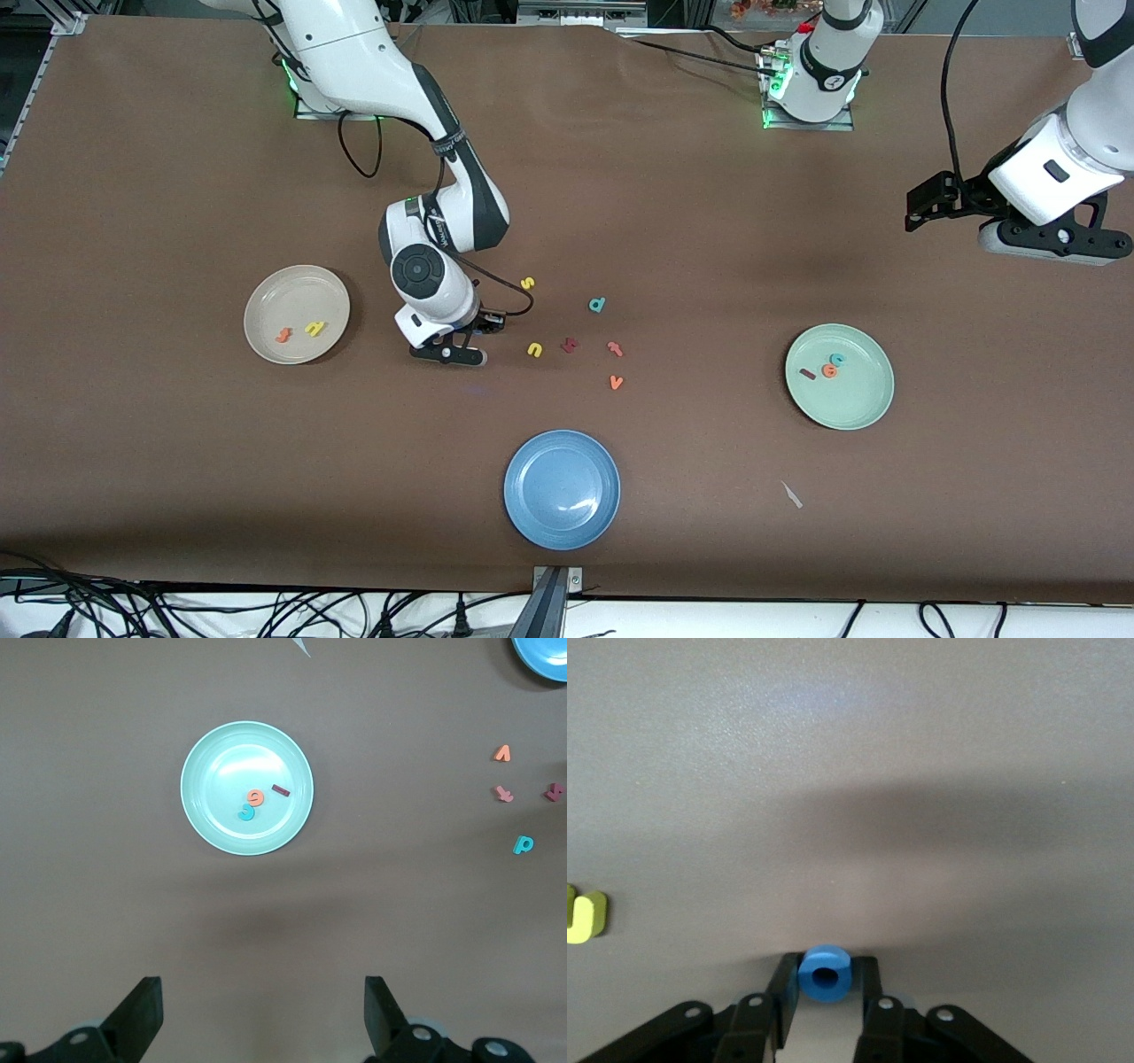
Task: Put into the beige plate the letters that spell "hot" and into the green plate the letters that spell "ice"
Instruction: 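Carry the blue o to the cream plate and release it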
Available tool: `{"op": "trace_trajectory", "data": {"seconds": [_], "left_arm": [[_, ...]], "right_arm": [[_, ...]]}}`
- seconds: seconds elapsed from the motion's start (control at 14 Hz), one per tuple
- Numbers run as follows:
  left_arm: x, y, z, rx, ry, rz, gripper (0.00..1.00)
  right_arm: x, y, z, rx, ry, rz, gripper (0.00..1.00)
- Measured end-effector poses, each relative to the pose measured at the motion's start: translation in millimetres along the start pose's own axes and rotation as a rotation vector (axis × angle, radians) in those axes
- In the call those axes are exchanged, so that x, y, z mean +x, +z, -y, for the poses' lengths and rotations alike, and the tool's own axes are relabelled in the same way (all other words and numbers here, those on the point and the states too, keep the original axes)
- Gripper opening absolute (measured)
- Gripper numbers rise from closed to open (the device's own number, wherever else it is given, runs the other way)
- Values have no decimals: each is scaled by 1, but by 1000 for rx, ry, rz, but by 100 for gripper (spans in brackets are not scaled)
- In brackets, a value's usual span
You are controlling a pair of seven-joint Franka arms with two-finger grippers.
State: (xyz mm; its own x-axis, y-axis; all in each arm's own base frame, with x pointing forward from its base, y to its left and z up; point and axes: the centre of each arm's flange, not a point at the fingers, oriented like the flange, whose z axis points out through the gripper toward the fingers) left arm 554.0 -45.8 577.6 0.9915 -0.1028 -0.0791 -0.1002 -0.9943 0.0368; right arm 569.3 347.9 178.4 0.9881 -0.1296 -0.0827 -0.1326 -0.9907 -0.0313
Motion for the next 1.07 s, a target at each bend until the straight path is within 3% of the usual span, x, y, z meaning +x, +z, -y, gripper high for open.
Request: {"op": "trace_trajectory", "data": {"seconds": [0.43,0.64,1.07], "left_arm": [[0,0,0,0,-1,0,100],[0,0,0,0,-1,0,100],[0,0,0,0,-1,0,100]], "right_arm": [[1,-1,2,2,-8,0,27],[14,-23,4,-8,-34,66,27],[63,-79,-111,-55,-149,134,27]]}}
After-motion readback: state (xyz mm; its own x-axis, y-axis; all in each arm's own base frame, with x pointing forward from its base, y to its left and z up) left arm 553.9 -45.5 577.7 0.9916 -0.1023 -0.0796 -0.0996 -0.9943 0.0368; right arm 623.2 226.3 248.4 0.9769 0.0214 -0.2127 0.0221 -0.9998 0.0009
